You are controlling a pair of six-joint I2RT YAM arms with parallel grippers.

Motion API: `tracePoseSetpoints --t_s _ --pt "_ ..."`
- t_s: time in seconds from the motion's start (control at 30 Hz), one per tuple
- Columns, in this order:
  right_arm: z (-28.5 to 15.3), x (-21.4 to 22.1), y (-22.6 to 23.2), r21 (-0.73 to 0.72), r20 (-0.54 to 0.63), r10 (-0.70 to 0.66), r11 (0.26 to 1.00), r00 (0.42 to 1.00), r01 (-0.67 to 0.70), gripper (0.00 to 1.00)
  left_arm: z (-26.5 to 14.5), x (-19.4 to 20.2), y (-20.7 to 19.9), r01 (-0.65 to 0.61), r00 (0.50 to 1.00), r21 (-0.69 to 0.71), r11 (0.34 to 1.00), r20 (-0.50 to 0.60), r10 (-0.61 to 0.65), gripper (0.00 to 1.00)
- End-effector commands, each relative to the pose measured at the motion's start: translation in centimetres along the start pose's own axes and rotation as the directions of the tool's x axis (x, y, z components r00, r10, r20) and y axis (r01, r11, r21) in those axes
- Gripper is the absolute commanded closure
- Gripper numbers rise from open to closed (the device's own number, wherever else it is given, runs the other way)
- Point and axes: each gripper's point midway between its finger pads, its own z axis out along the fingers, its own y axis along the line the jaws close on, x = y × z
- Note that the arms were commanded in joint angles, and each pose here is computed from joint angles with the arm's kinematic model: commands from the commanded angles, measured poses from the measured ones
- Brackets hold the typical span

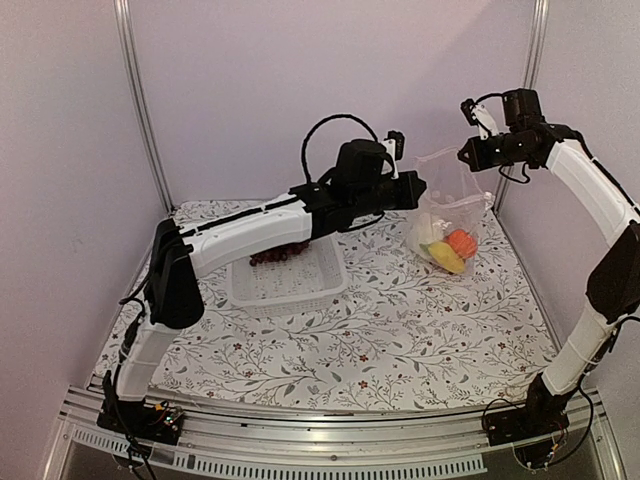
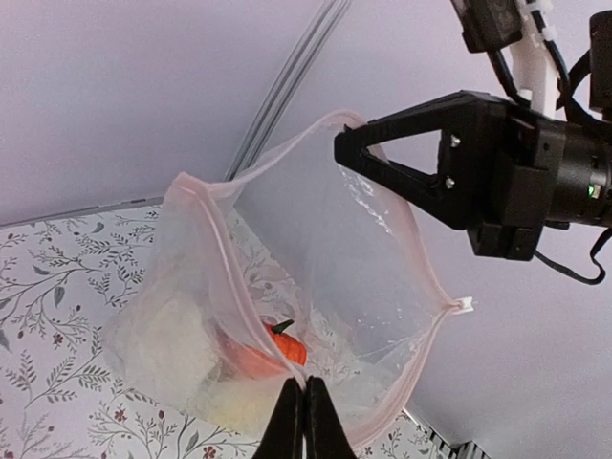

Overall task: Place the food in the zip-top bag and seal the zipper
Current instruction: Adjust the zipper food storage bag at the center of the board, then pick up the fake fruit from the bin.

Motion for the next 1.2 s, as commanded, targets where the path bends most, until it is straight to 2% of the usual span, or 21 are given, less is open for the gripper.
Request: tracePoseSetpoints --t_s 0.0,0.2,0.33,0.47,0.6,0.83,1.0,1.17 --pt "-1.0 -1.3 0.6 -0.024 0.063 -0.018 1.000 0.998 0.019 1.00 -0.4 -2.0 2.3 -0.028 1.000 -0.004 1.000 0.008 0.028 0.97" --pt "0.9 2.3 4.2 -0.222 0.003 0.037 0.974 0.999 -0.035 1.00 -3.0 -0.1 3.9 -0.087 0.993 0.002 0.996 -0.075 0.087 0.62" --pt "1.2 2.7 5.8 -0.313 -0.010 0.052 0.948 0.999 -0.052 1.00 -6.6 -0.1 4.9 -0.161 0.984 -0.047 0.986 -0.087 0.157 0.52" --pt "0.6 2.2 6.7 -0.362 0.017 0.036 0.932 0.999 -0.028 1.00 -10.7 -0.3 8.3 -0.256 0.965 -0.206 0.944 -0.120 0.235 0.42" --pt "0.0 2.4 7.8 -0.418 0.036 0.025 0.908 0.999 -0.007 1.00 -14.6 0.6 13.3 -0.329 0.939 -0.360 0.873 -0.222 0.262 0.40" --pt "0.0 3.5 8.8 -0.470 0.014 0.042 0.882 0.999 -0.030 1.00 -20.8 2.1 21.2 -0.360 0.920 -0.526 0.771 -0.336 0.200 0.37" --pt "-0.2 3.5 8.9 -0.472 0.018 0.041 0.881 0.999 -0.027 1.00 -23.2 2.6 25.0 -0.380 0.901 -0.560 0.736 -0.403 0.158 0.36" --pt "-0.2 3.8 8.9 -0.473 0.014 0.041 0.881 0.999 -0.030 1.00 -23.8 3.5 28.2 -0.357 0.881 -0.559 0.748 -0.468 0.071 0.39"
